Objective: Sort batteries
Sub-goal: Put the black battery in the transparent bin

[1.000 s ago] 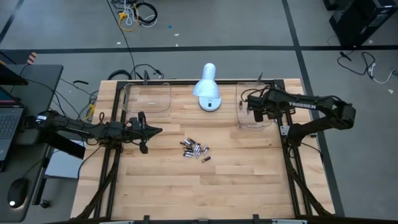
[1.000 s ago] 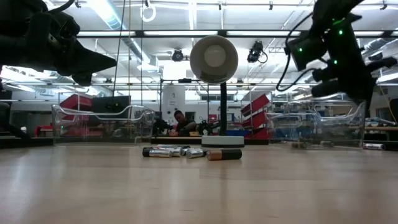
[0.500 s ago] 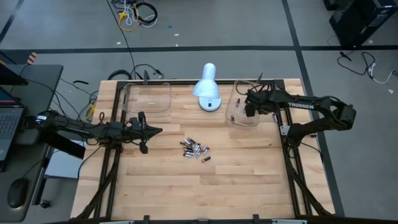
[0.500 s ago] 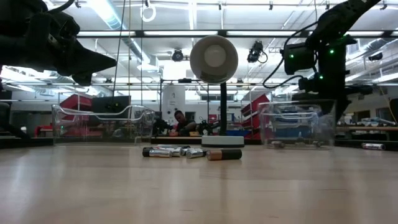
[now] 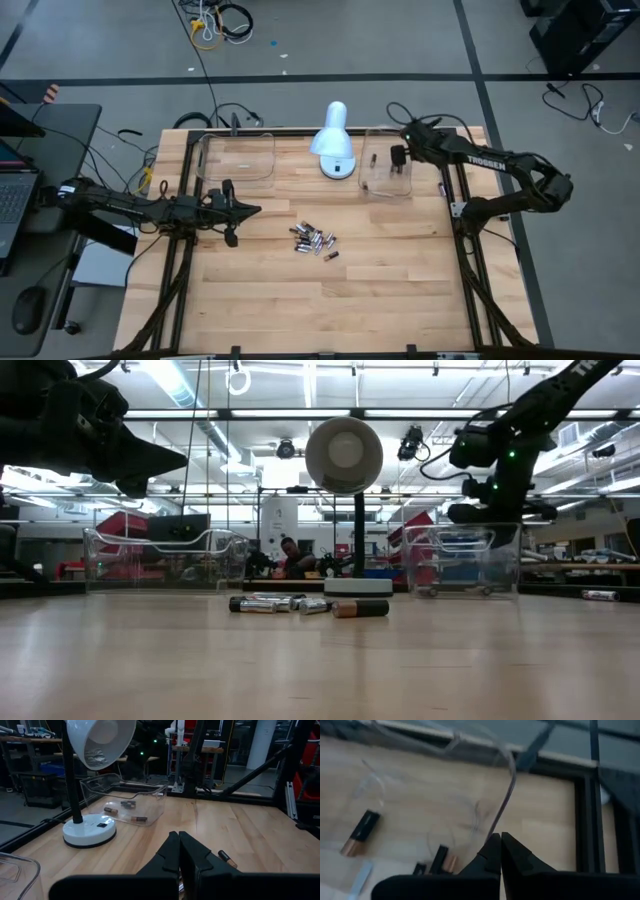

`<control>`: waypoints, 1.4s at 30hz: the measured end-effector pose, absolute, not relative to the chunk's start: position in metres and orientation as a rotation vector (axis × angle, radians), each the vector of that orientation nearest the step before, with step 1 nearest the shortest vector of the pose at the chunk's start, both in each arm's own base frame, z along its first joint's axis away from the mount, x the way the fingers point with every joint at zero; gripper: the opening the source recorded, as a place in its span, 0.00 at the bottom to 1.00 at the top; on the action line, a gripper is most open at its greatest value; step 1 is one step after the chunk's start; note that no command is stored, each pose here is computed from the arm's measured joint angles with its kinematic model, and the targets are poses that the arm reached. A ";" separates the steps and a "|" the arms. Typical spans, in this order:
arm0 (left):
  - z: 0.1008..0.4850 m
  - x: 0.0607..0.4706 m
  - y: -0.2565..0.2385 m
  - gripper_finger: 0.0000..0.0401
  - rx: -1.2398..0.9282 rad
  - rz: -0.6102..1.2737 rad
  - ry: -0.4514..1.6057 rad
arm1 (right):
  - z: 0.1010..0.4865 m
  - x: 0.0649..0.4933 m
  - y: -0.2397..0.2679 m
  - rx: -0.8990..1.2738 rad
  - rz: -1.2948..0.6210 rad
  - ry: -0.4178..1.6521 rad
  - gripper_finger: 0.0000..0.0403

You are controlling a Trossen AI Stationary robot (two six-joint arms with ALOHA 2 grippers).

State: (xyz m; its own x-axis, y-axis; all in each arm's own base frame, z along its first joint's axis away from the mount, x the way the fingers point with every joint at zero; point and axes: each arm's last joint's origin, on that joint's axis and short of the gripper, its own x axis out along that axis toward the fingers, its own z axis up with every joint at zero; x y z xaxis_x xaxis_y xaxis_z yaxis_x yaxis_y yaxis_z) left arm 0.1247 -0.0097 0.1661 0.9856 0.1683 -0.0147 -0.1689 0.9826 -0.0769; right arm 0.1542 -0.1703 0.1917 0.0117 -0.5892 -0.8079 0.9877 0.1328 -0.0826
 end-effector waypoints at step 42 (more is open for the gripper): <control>0.166 0.125 -0.009 0.01 -0.052 0.179 0.010 | 0.140 0.107 -0.122 0.888 -1.606 1.182 0.07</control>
State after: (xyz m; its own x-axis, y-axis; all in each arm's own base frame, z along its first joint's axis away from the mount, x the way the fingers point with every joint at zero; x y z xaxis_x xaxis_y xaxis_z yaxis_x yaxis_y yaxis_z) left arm 0.1246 -0.0094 0.1661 0.9840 0.1776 -0.0146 -0.1781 0.9827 -0.0512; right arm 0.1068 -0.1223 0.1395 -0.3138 -0.2557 -0.9144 0.9491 -0.1128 -0.2941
